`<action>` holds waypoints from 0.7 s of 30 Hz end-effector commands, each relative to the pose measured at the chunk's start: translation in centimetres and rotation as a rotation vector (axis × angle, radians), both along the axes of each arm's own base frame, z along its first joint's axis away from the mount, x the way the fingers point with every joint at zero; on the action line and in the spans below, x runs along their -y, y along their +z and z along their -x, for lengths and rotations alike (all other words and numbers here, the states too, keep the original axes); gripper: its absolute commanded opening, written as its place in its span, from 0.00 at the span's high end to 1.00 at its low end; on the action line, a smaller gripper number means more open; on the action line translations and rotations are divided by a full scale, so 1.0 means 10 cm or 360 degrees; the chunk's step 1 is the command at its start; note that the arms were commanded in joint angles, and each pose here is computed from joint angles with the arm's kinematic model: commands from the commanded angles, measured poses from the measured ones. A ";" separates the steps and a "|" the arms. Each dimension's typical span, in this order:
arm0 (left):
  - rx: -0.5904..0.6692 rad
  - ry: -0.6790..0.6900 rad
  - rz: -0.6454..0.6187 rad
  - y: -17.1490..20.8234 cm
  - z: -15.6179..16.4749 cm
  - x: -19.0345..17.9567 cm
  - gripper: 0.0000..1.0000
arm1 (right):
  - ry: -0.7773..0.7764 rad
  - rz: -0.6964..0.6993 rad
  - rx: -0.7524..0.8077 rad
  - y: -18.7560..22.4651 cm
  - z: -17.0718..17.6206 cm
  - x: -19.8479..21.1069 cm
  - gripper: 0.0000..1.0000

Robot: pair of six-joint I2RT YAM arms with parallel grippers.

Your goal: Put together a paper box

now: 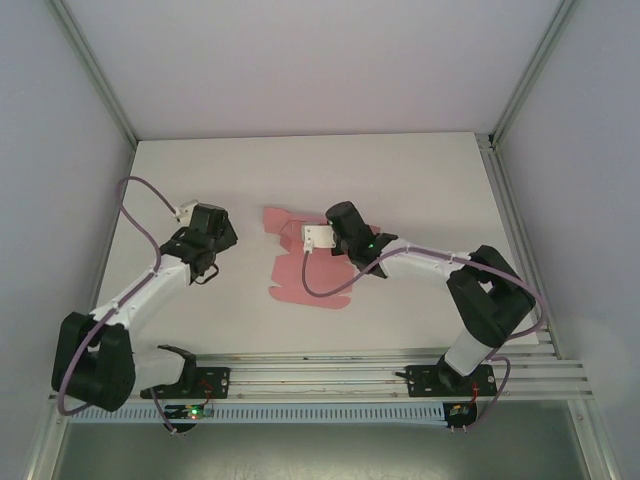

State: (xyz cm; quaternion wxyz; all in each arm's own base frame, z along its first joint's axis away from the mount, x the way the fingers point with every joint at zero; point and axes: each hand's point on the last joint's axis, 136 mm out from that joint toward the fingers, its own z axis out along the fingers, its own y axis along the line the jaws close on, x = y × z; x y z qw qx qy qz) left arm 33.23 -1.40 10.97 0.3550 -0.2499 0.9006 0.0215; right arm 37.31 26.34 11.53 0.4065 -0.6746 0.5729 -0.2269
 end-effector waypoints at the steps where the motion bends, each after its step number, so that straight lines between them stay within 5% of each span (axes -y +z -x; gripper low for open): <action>1: 0.0056 0.0110 0.0080 0.03 -0.27 -0.07 0.00 | 0.0148 -0.0035 0.0171 0.12 0.08 -0.10 1.00; 9: 0.0038 -0.0001 0.0165 -0.14 -0.96 0.01 0.00 | 0.0197 0.0027 0.0152 -0.10 0.34 -0.02 1.00; 14: 0.0049 -0.0295 0.0295 -0.36 -1.45 0.37 0.02 | 0.0131 0.0057 0.0192 -0.21 0.34 0.05 1.00; 17: 0.0070 -0.0469 0.0353 -0.38 -1.65 0.56 0.05 | 0.0100 0.0045 0.0201 -0.19 0.32 0.07 1.00; 21: 0.0004 -0.0661 0.0459 -0.39 -1.63 0.82 0.22 | 0.0082 0.0034 0.0186 -0.17 0.30 0.07 1.00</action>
